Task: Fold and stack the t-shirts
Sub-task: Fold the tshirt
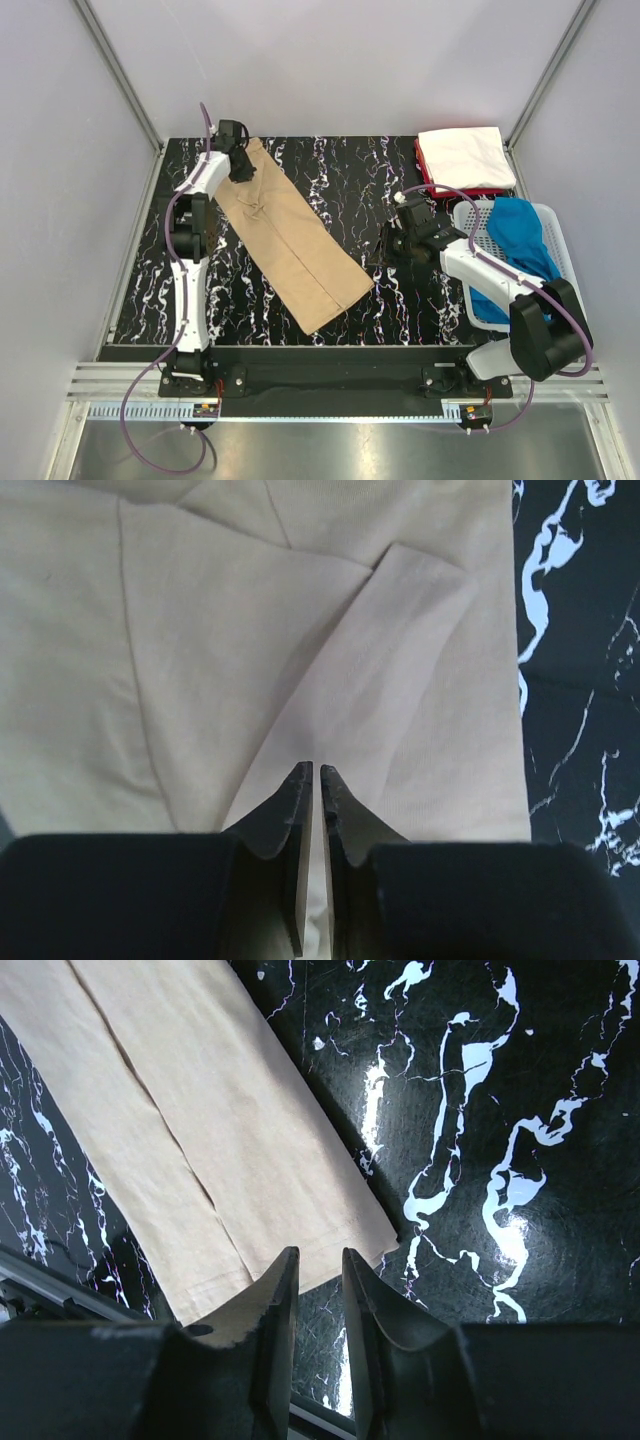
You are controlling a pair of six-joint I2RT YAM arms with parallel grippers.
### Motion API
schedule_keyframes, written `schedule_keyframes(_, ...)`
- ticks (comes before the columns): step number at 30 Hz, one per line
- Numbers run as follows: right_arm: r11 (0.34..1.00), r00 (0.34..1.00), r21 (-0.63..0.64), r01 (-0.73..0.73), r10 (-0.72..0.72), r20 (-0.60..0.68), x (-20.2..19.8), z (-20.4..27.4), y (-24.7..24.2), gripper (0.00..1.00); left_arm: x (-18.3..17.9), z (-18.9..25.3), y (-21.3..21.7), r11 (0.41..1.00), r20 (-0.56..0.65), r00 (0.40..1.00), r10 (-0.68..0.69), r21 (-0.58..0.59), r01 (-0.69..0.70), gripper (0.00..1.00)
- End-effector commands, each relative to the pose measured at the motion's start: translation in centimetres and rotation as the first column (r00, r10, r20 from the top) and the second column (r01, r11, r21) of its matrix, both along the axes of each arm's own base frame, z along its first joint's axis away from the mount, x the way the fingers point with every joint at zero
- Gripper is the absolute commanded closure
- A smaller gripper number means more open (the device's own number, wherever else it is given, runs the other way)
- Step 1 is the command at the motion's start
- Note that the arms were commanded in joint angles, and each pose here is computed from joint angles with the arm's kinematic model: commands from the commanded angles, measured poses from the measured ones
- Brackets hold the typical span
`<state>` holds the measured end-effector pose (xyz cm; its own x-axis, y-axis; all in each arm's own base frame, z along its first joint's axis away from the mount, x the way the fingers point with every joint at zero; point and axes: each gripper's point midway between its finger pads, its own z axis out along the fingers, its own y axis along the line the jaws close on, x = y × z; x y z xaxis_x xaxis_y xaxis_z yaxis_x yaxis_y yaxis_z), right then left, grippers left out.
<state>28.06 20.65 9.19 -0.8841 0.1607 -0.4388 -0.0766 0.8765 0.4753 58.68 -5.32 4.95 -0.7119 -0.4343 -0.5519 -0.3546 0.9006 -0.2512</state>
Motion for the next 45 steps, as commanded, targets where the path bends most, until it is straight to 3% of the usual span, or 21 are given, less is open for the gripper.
schedule_keyframes(1, 0.999, 0.999, 0.033, -0.013, 0.012, 0.037, 1.0, 1.0, 0.8, 0.69, 1.9, 0.8, 0.0, 1.0, 0.049, 0.999, -0.013, -0.021, 0.014, 0.88)
schedule_keyframes(9, 0.999, 0.999, 0.048, -0.008, 0.006, 0.048, 0.9, 1.7, 0.8, 0.69, 2.3, -2.9, -3.9, 0.991, 0.008, 0.996, -0.092, -0.093, 0.093, 0.87)
schedule_keyframes(20, 0.999, 0.997, 0.052, 0.004, -0.008, 0.082, 0.3, 2.5, 0.1, 0.68, 2.5, -2.3, -14.1, 0.954, 0.096, 0.963, -0.253, -0.14, 0.265, 0.84)
schedule_keyframes(28, 0.998, 0.994, 0.06, 0.017, -0.024, 0.103, 0.5, 3.4, 0.0, 0.68, 2.1, -1.2, -22.2, 0.865, 0.218, 0.905, -0.365, -0.281, 0.416, 0.8)
schedule_keyframes(33, 0.998, 0.993, 0.063, 0.025, -0.033, 0.116, 0.7, 3.8, 0.0, 0.68, 3.0, -1.5, -24.3, 0.816, 0.268, 0.892, -0.365, -0.369, 0.445, 0.81)
schedule_keyframes(40, 0.999, 0.994, 0.034, 0.017, -0.021, 0.106, 1.5, 3.1, 0.2, 0.68, 7.7, 6.2, -22.6, 0.794, 0.484, 0.837, -0.255, -0.389, 0.467, 0.8)
schedule_keyframes(41, 0.999, 0.995, 0.034, 0.017, -0.02, 0.099, 1.5, 2.9, 0.3, 0.68, 7.7, 9.1, -22.2, 0.778, 0.52, 0.818, -0.246, -0.397, 0.487, 0.79)
schedule_keyframes(43, 0.999, 0.995, 0.033, 0.021, -0.024, 0.093, 1.5, 2.8, 0.3, 0.68, 7.4, 10.7, -21.2, 0.756, 0.545, 0.807, -0.228, -0.424, 0.5, 0.76)
schedule_keyframes(44, 0.999, 0.995, 0.03, 0.027, -0.03, 0.093, 1.6, 2.7, 0.2, 0.68, 6.5, 14.4, -20.9, 0.733, 0.586, 0.775, -0.235, -0.417, 0.538, 0.7)
schedule_keyframes(45, 0.999, 0.996, 0.024, 0.027, -0.029, 0.088, 1.5, 2.4, 0.1, 0.68, 5.4, 13.3, -20.9, 0.727, 0.564, 0.784, -0.26, -0.419, 0.543, 0.69)
